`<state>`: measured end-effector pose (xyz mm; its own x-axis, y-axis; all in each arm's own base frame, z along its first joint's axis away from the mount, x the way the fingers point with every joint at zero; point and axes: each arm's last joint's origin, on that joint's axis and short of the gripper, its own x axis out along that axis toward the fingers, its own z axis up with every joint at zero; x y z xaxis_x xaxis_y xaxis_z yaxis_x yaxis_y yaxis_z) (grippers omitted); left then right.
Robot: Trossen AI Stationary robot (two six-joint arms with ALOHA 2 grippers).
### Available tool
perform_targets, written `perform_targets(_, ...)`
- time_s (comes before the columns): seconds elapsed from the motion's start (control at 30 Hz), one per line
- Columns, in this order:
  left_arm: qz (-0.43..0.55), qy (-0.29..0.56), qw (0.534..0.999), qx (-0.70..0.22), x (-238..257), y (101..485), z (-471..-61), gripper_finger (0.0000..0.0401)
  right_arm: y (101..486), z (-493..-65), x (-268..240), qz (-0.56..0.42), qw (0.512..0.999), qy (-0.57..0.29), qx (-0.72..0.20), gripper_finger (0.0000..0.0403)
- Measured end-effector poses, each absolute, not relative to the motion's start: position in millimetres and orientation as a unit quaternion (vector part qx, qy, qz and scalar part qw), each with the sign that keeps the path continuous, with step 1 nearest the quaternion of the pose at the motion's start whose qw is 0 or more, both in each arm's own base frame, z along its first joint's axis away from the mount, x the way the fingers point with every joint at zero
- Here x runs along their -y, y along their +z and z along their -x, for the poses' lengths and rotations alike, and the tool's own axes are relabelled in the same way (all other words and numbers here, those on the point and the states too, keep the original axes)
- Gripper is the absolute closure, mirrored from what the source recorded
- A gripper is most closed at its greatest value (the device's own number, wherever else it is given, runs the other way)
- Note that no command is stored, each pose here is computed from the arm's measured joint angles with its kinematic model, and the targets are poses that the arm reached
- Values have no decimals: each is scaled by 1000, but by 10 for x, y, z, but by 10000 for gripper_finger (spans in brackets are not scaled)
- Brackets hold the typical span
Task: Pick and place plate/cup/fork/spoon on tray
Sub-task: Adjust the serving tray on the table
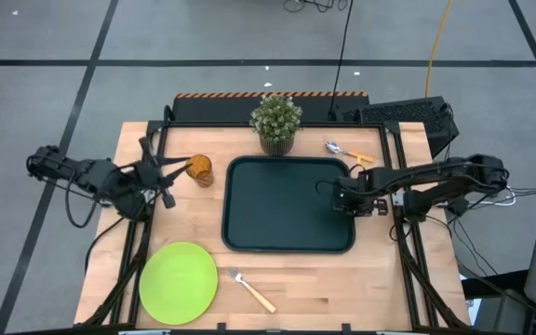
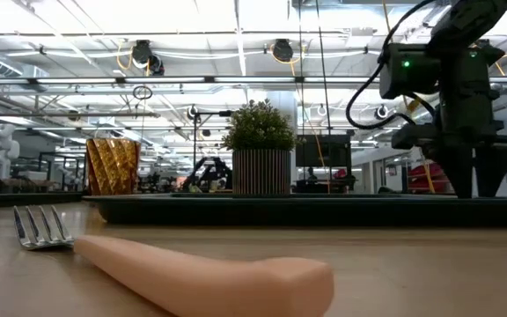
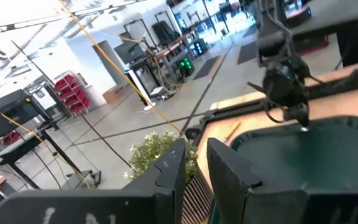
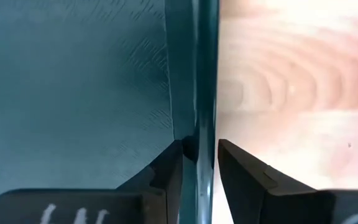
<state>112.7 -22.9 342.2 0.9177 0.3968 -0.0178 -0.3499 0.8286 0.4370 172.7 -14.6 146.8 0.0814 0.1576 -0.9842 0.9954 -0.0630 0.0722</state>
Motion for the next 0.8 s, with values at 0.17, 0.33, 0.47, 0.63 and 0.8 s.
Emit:
perform_targets(0.17, -213, 197, 956, -48, 216, 3438, -1095, 329, 1469, -1726, 20, -562, 465, -438, -526, 311)
perform_targets(0.33, -214, 197, 955, -47, 216, 3439, -1095, 329, 1467, -1695, -51, -534, 477, -427, -552, 313)
perform_targets(0.47, -207, 199, 957, -37, 216, 3462, -1095, 329, 1469, -1669, -68, -513, 485, -431, -562, 331)
perform_targets(0.63, -204, 199, 958, -36, 218, 3462, -1098, 329, 1475, -1676, -66, -502, 500, -426, -562, 362)
perform_targets(0.8, -198, 199, 959, -34, 218, 3462, -1098, 329, 1476, -1685, -65, -493, 514, -414, -567, 363)
